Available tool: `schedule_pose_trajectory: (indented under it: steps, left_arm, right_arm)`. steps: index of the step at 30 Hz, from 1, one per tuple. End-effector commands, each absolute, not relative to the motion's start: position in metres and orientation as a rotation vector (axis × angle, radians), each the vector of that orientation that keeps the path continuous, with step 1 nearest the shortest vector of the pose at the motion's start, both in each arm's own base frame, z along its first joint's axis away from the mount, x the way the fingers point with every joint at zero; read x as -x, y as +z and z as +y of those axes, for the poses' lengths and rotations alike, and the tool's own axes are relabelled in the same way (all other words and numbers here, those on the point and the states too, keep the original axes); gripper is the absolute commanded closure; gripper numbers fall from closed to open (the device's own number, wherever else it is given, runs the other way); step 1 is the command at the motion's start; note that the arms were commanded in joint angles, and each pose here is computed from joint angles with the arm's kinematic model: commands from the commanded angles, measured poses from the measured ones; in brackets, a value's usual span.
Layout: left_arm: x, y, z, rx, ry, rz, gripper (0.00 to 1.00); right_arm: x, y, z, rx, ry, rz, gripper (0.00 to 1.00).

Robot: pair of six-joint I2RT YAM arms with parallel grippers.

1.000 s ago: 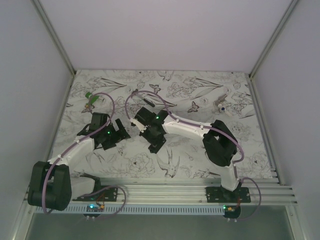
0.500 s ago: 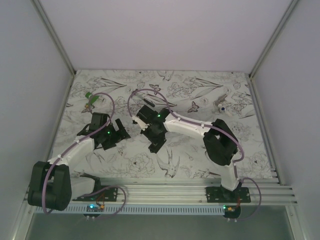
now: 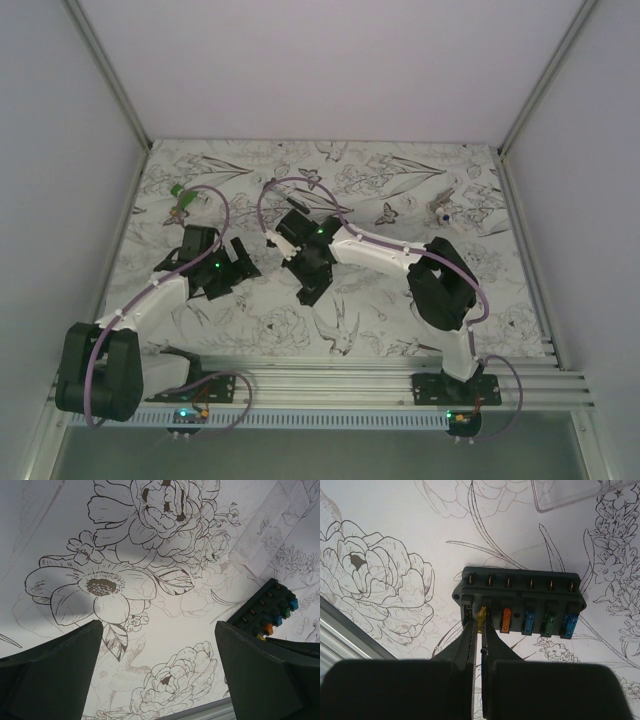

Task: Snap on the fuse box
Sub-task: Install the fuse at the fuse box base.

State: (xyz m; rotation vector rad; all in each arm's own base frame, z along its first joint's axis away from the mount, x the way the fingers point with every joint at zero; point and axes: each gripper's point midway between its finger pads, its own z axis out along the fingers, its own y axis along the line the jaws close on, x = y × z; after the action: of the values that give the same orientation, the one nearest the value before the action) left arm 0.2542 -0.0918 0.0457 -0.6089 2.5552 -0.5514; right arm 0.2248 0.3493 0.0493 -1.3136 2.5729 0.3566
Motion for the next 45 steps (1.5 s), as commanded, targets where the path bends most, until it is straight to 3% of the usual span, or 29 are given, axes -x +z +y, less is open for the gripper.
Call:
schedule_pose_trajectory:
  steps: [1,18,45]
  left_arm:
    - [-0.246,0.043,-0.09,0.611,-0.552,2.58,0.0]
    - [-0.247,0.042,-0.092,0.609,-0.564,2.583,0.0]
    - [-0.247,0.042,-0.094,0.607,-0.58,2.584,0.01]
  right_arm:
    - [-0.229,0.059,0.352,1.285,0.39,2.547,1.0]
    - [-0.234,0.077,0.354,1.259,0.398,2.496,1.0]
    - [-0.231,0.052,0.352,1.255,0.427,2.545,1.0]
